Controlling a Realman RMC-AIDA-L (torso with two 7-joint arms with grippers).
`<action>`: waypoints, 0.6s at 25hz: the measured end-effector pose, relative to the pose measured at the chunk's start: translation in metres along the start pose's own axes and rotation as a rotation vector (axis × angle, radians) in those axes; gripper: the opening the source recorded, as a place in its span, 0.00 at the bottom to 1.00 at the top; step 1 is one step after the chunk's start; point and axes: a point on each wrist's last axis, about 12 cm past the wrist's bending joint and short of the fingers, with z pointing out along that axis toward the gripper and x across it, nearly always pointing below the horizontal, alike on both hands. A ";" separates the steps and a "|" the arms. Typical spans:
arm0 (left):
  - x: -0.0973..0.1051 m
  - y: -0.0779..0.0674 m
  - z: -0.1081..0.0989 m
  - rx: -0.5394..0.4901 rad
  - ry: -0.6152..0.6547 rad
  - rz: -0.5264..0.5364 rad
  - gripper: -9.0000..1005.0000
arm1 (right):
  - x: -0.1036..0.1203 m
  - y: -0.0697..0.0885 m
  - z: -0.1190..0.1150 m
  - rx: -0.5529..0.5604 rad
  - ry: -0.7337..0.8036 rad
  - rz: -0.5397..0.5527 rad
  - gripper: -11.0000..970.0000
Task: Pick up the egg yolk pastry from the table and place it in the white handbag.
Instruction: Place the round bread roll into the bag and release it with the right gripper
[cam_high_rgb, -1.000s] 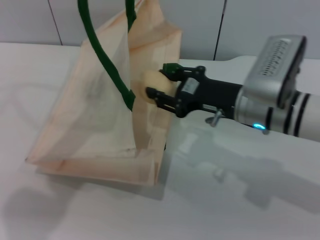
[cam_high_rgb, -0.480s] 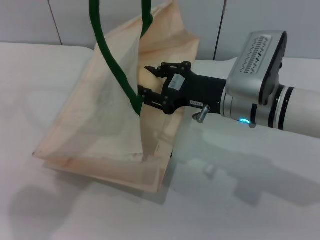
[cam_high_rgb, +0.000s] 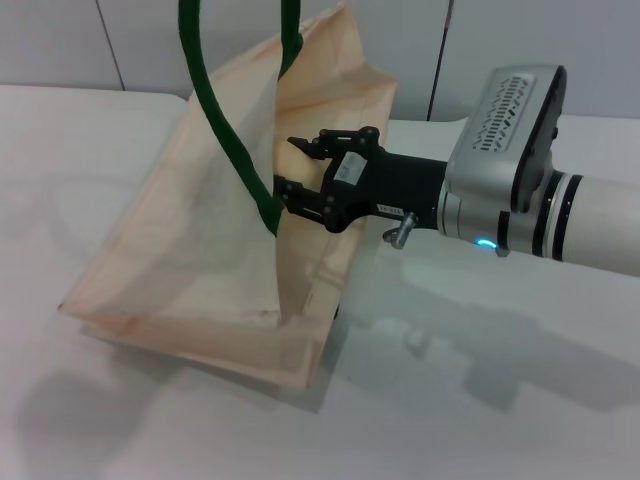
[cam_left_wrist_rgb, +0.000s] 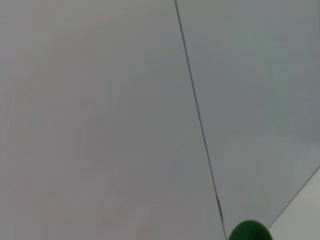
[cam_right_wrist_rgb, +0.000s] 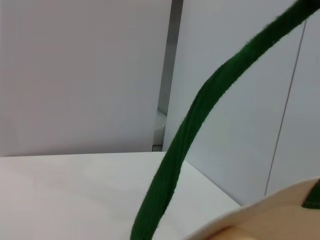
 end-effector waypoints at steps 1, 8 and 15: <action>0.000 0.000 0.000 0.001 0.001 0.001 0.13 | 0.000 0.000 0.000 0.000 0.003 0.000 0.50; 0.000 -0.002 0.002 0.008 0.004 0.004 0.13 | 0.000 0.000 0.006 -0.040 0.028 -0.020 0.49; 0.000 -0.002 0.001 0.007 0.005 0.004 0.13 | 0.002 -0.004 0.005 -0.031 0.028 0.006 0.49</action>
